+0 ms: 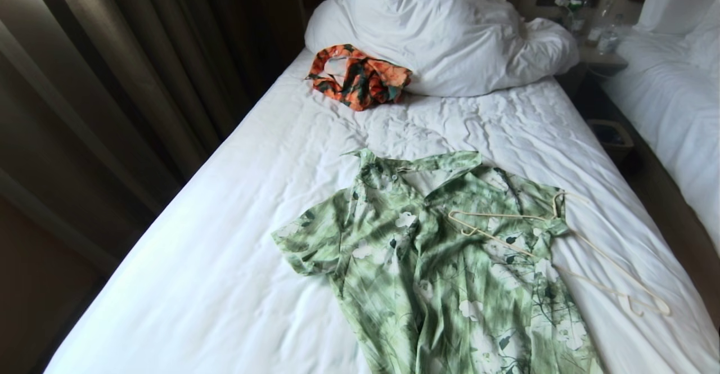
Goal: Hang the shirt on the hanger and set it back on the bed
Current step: Lift the shirt and hanger
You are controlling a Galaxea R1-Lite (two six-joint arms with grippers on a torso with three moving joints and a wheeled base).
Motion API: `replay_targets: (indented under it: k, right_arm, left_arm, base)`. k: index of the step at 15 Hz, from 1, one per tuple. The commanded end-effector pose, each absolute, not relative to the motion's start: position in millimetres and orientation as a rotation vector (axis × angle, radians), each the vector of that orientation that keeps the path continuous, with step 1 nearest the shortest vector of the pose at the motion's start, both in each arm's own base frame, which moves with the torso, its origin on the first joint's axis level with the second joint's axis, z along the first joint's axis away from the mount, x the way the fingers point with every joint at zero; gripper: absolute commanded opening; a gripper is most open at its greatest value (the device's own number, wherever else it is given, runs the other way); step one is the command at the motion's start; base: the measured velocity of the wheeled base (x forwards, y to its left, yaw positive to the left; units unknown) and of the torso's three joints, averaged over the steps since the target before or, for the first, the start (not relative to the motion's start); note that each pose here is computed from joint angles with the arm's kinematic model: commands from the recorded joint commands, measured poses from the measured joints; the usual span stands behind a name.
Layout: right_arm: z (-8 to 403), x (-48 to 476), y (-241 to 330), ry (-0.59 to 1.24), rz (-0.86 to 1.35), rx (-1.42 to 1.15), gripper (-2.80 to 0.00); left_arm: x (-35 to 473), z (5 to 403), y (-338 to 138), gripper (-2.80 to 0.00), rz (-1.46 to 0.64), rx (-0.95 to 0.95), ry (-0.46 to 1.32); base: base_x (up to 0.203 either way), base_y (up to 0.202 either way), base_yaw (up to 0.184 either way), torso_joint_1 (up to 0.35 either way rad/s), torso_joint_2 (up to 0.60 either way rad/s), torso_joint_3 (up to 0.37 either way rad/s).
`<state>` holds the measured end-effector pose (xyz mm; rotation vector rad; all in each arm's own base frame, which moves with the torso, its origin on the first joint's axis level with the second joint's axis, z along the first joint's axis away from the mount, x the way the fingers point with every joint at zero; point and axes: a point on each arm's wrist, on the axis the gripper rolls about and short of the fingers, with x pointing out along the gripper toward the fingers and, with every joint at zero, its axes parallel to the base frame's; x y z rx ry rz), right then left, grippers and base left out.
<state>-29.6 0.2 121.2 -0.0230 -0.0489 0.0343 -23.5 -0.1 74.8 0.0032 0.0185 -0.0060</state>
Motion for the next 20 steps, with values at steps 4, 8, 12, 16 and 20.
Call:
replay_targets:
  k: [4,8,12,16,20]
  right_arm:
    - [173,-5,1,0.041,0.041,0.048,-2.80]
    - [213,33,1,0.131,0.030,0.217,-2.80]
    - [235,71,2,0.212,0.006,0.370,-2.80]
    - [243,112,-3,0.297,-0.072,0.456,-2.80]
    - [241,169,-11,0.428,-0.140,0.469,-2.80]
  left_arm:
    - [-24,75,0,-2.80,-0.006,0.003,0.018]
    - [-24,75,0,-2.80,-0.006,0.003,0.018]
    - [-24,75,0,-2.80,-0.006,0.003,0.018]
    - [-24,75,0,-2.80,-0.006,0.003,0.018]
    - [-24,75,0,-2.80,-0.006,0.003,0.018]
  base:
    - [0.000,0.000,0.000,0.000,0.00,0.000]
    - [0.000,0.000,0.000,0.000,0.00,0.000]
    - [0.000,0.000,0.000,0.000,0.00,0.000]
    - [0.000,0.000,0.000,0.000,0.00,0.000]
    - [0.000,0.000,0.000,0.000,0.00,0.000]
